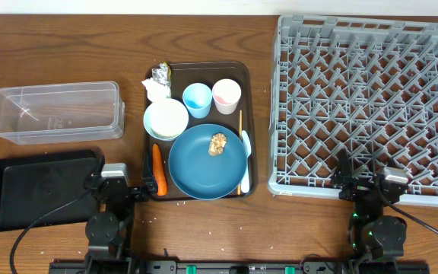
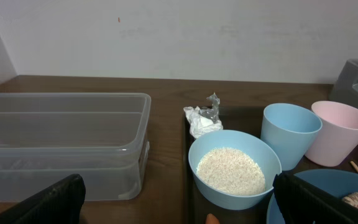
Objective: Sort waste into correct bins and load items into the dishwasher rack
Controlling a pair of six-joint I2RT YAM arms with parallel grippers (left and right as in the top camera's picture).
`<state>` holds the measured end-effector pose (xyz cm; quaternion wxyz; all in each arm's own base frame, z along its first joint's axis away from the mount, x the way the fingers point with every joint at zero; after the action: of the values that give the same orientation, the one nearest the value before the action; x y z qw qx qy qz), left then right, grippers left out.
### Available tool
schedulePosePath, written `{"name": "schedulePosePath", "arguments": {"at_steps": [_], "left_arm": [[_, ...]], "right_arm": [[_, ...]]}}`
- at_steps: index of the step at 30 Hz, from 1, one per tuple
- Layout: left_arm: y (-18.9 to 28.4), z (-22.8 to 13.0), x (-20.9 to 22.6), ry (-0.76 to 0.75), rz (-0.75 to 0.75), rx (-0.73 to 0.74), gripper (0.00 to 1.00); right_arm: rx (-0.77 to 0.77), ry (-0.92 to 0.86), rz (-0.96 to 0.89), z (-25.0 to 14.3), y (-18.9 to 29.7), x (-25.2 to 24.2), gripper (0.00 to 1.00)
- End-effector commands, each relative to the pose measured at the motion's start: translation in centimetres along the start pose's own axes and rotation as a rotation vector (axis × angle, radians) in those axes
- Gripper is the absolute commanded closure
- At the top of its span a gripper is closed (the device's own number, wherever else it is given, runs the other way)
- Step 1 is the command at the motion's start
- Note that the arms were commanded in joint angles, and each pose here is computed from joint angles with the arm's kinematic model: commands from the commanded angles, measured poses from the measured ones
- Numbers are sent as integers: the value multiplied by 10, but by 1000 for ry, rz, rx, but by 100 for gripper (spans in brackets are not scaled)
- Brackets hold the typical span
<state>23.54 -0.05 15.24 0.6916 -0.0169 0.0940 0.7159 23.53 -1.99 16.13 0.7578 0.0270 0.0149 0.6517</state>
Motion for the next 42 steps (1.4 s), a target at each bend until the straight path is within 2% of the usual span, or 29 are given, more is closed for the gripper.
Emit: {"name": "schedulePosePath", "arguments": {"at_steps": [1, 36, 42], "left_arm": [[-1, -18, 5, -12, 23, 59, 2], [-1, -18, 5, -13, 23, 60, 2], [-1, 7, 3, -28, 21, -46, 2]], "right_arm": [[10, 15, -14, -3, -1, -3, 1], [10, 16, -14, -3, -1, -3, 1], [-24, -59, 0, 6, -1, -1, 1]]}}
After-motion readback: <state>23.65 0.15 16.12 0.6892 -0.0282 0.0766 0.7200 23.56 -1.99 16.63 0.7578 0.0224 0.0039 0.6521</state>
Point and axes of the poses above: each gripper's point midway between its finger pads, its own y axis back along the fingers, its own x axis along the line the jaws close on, z = x × y, the point moved 1 cm from there along y, back along the fingers, and after that the axes turned 7 degrees about y, right-handed, at the moved point
